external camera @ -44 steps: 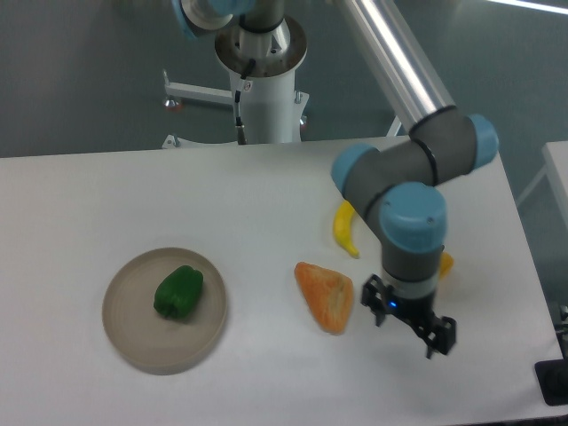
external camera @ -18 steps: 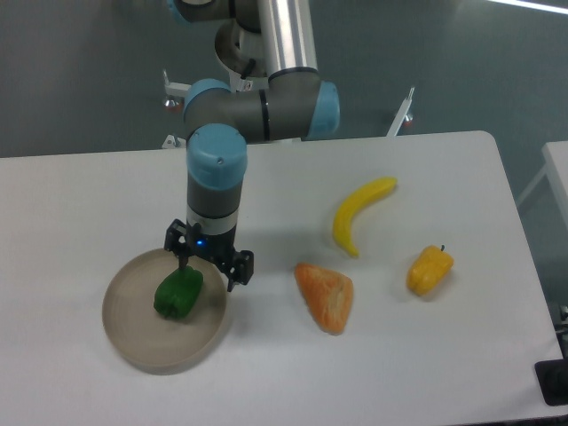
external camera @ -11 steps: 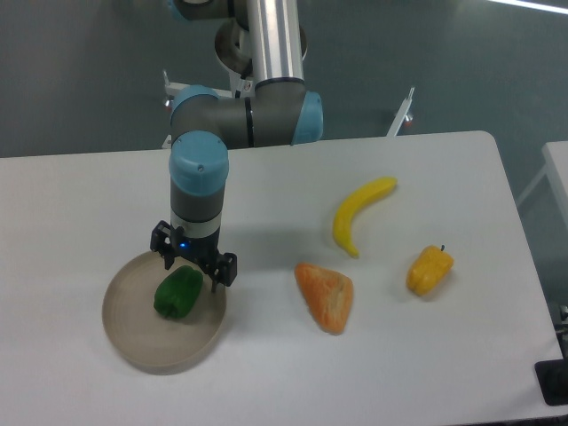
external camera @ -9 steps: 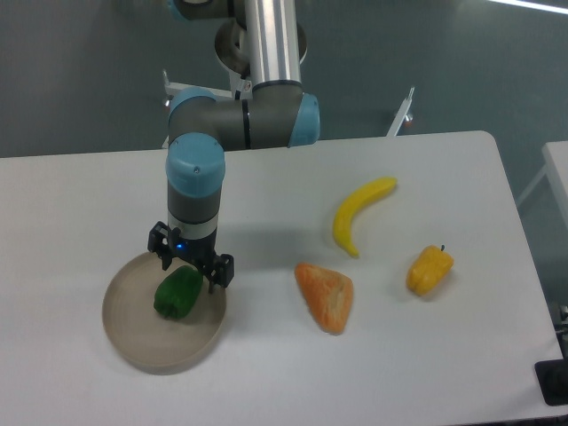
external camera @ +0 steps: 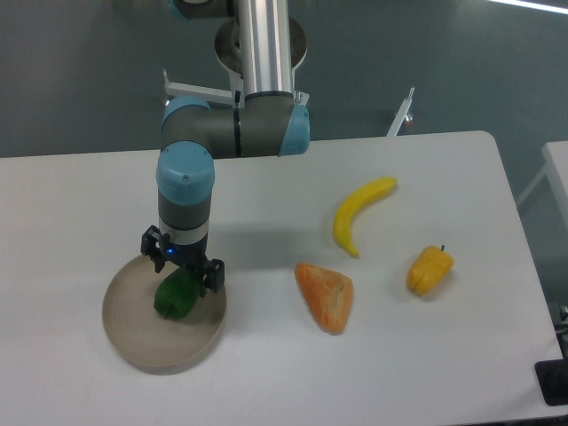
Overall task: Pick up the green pepper from the plate
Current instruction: 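Lower the gripper around the green pepper, then close the gripper on the green pepper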
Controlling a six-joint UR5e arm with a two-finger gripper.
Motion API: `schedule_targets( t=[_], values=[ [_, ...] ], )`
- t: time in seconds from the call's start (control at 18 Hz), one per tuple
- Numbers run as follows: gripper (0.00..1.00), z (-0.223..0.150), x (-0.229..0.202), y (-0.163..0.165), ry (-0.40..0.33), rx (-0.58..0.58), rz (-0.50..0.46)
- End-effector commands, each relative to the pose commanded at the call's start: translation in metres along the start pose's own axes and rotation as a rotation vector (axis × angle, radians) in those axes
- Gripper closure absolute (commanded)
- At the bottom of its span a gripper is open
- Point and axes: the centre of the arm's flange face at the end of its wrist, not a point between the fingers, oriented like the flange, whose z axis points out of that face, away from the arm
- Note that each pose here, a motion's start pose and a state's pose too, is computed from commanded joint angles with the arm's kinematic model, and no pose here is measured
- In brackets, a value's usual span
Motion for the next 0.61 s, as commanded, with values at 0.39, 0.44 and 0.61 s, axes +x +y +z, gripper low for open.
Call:
schedule_targets(
  t=[0.39, 0.44, 0.61],
  values=[
    [0.12, 0.0041, 0.0006, -0.0011, 0.0, -0.006, 0.002],
    [0.26, 0.0049, 0.0018, -0.0009, 0.001, -0.007, 0.003],
    [0.5, 0.0041, 0.0008, -0.0011, 0.002, -0.005, 0.002]
  ],
)
